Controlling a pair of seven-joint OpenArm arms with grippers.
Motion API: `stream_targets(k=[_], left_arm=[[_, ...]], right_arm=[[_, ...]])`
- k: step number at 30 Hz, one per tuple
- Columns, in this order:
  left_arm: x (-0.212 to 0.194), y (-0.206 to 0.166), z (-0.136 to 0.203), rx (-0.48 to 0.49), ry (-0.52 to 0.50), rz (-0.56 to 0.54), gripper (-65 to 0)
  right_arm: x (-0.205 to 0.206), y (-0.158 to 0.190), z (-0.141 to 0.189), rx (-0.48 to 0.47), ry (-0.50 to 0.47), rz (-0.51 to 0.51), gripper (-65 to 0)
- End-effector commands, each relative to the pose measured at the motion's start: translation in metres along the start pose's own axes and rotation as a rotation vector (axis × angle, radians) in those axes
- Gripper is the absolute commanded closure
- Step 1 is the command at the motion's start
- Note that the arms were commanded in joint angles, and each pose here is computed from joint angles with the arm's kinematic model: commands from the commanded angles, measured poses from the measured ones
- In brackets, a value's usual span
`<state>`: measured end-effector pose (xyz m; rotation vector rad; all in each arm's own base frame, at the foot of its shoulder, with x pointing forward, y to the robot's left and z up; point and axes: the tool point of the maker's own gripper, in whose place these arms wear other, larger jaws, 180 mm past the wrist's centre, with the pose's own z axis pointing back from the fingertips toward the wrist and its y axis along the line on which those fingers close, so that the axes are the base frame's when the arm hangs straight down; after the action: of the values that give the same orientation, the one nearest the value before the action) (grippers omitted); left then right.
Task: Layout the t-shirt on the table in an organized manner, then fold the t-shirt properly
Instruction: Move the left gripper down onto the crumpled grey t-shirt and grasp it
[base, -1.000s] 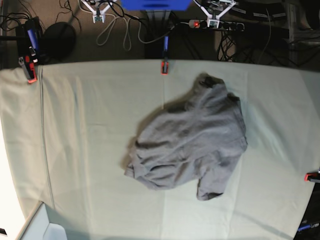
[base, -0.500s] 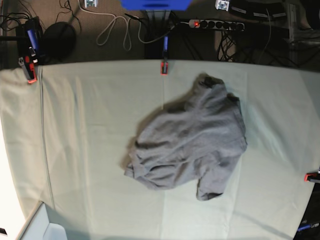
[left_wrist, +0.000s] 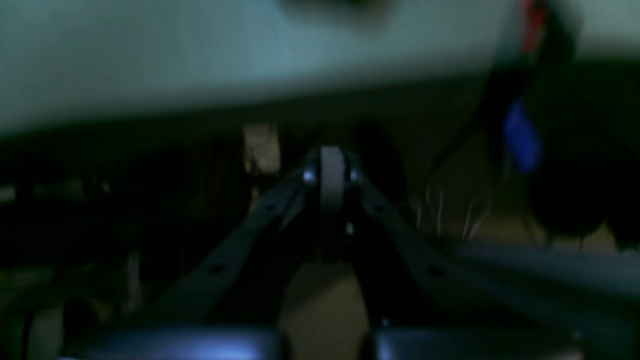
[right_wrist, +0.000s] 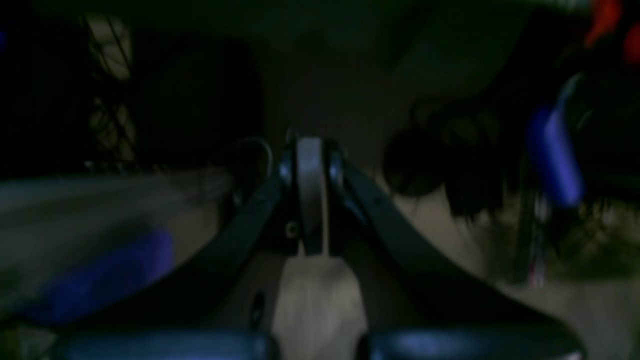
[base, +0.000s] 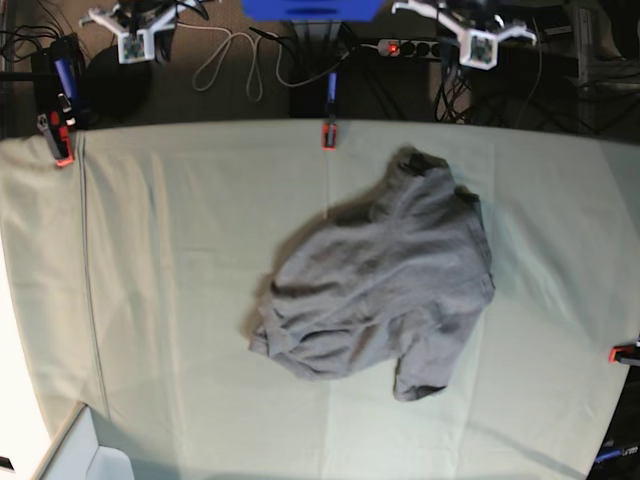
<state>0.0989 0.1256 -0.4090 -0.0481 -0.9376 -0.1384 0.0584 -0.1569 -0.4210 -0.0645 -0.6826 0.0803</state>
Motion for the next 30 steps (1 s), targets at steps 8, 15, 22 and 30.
stream_targets(k=[8,15,22,30], left_arm=[[0.078,0.000,-0.016,-0.003,-0.135,-0.001,-32.3],[0.127,0.051,-0.046,0.152,-0.275,0.103,-42.3],[0.135,0.096,-0.097,0.246,-0.307,0.228,-42.4],[0.112,0.103,-0.151,0.245,-0.213,0.266,-42.4]], right_arm=[[0.051,-0.001,-0.001,-0.003,-0.061,-0.004,0.0],[0.050,-0.003,-0.001,-0.008,-0.055,0.002,0.0],[0.048,-0.021,0.000,-0.059,-0.050,0.001,0.0],[0.049,-0.028,0.000,-0.078,-0.051,0.001,0.0]])
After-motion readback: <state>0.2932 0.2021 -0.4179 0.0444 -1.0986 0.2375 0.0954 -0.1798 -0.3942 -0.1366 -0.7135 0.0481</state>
